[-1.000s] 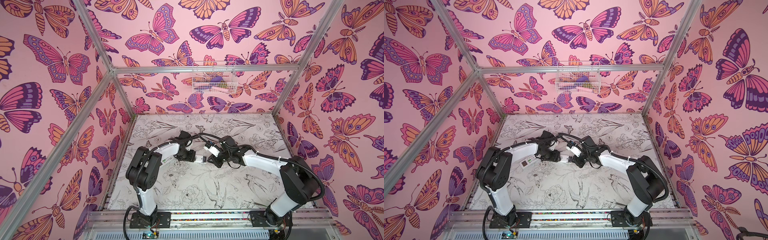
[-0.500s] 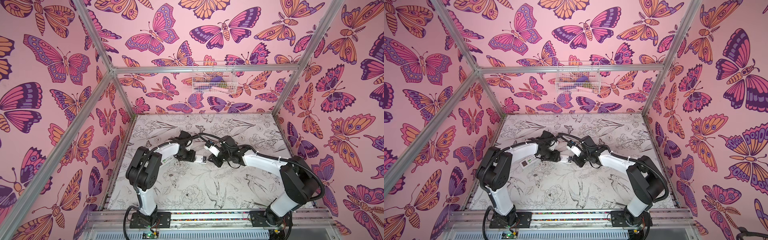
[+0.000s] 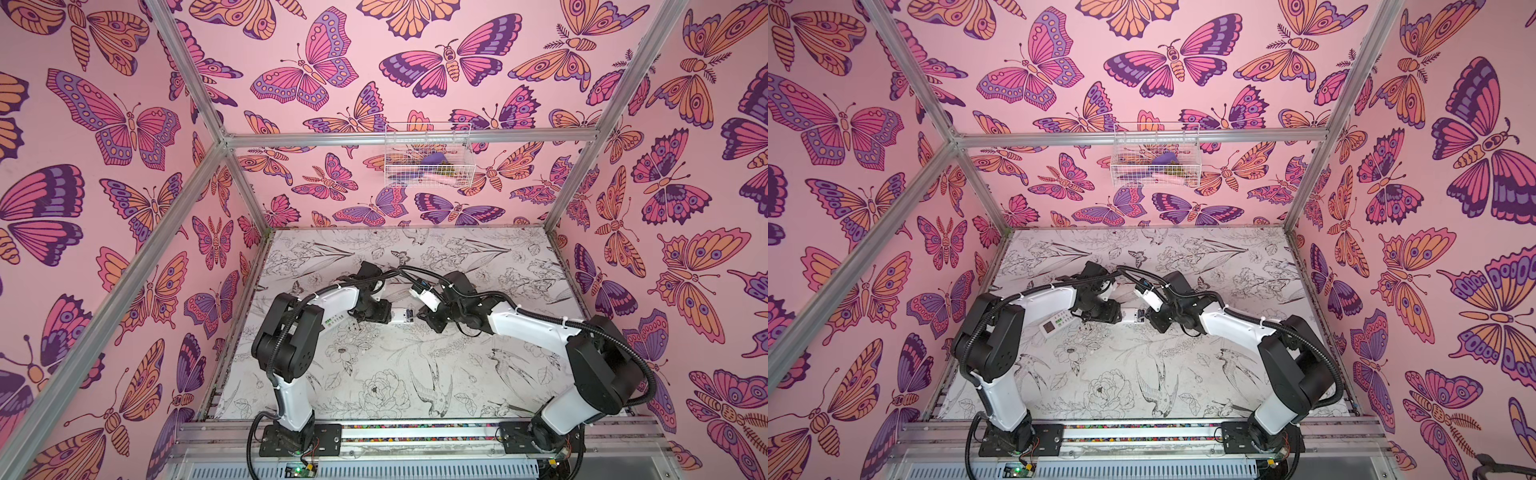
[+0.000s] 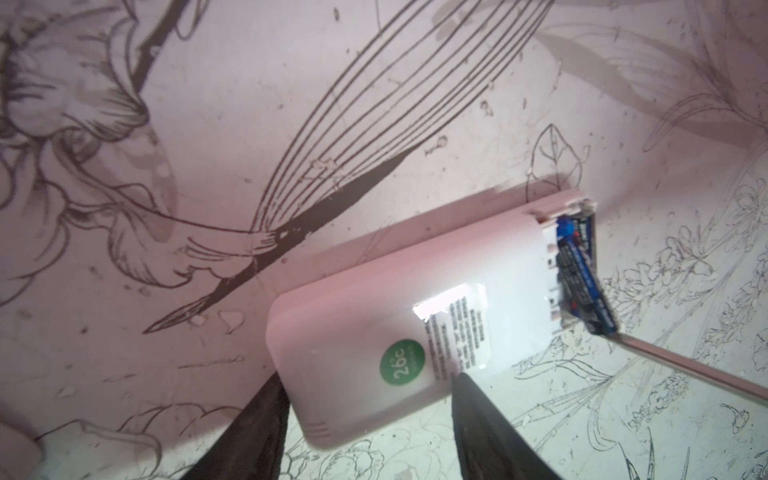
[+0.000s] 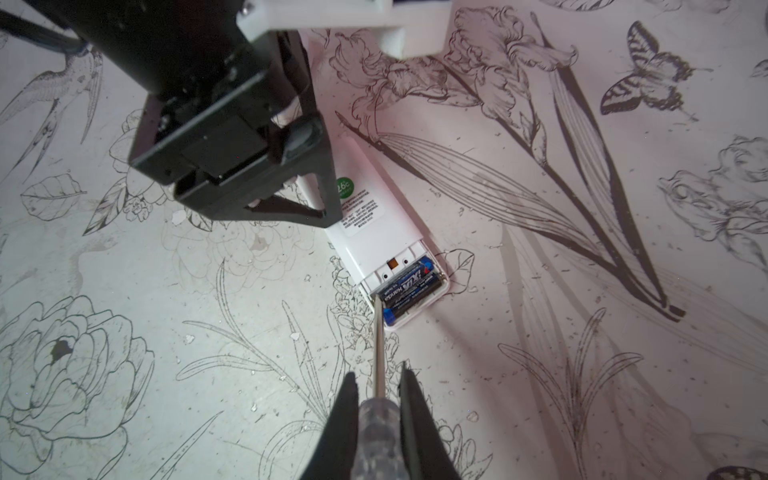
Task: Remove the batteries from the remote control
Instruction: 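Insert the screwdriver tip beside the batteries with the right gripper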
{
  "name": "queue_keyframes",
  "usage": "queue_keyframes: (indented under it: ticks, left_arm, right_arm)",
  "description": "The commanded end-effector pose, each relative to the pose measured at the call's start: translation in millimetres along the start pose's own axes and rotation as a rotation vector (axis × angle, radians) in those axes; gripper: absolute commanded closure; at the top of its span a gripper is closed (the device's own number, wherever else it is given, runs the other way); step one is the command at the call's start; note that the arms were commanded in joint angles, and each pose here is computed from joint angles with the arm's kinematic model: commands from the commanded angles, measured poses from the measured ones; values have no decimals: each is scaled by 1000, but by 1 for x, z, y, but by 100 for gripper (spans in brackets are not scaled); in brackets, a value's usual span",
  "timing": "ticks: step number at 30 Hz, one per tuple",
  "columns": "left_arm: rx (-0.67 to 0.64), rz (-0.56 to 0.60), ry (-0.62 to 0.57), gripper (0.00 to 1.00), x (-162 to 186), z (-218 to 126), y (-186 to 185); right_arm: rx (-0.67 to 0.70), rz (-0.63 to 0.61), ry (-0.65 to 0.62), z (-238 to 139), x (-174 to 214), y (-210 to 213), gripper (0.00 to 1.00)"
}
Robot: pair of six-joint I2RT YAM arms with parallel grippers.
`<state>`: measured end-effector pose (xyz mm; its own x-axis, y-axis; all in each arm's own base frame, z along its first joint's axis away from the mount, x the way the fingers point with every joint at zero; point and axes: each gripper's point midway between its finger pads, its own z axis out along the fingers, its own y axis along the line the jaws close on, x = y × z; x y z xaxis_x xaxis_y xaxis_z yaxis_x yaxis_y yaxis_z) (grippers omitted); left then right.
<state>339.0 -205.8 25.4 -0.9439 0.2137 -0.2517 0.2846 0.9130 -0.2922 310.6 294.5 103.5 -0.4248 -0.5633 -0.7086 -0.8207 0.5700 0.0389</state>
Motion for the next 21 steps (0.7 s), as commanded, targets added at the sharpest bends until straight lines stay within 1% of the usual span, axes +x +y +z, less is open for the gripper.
queue_keyframes:
  ticks: [1,14,16,21]
  left_arm:
    - [-21,11,57,37,20,12,5]
    - [-23,10,58,37,20,12,5]
    - [-23,10,58,37,20,12,5]
    - [-23,9,59,37,20,13,5]
  right_arm:
    - [84,-39,-81,-16,-23,-13,100]
    - [141,-28,-42,-20,-9,-23,100]
    - [121,-26,-43,-21,-9,-19,100]
    - [-15,-20,-26,-12,-4,3,100]
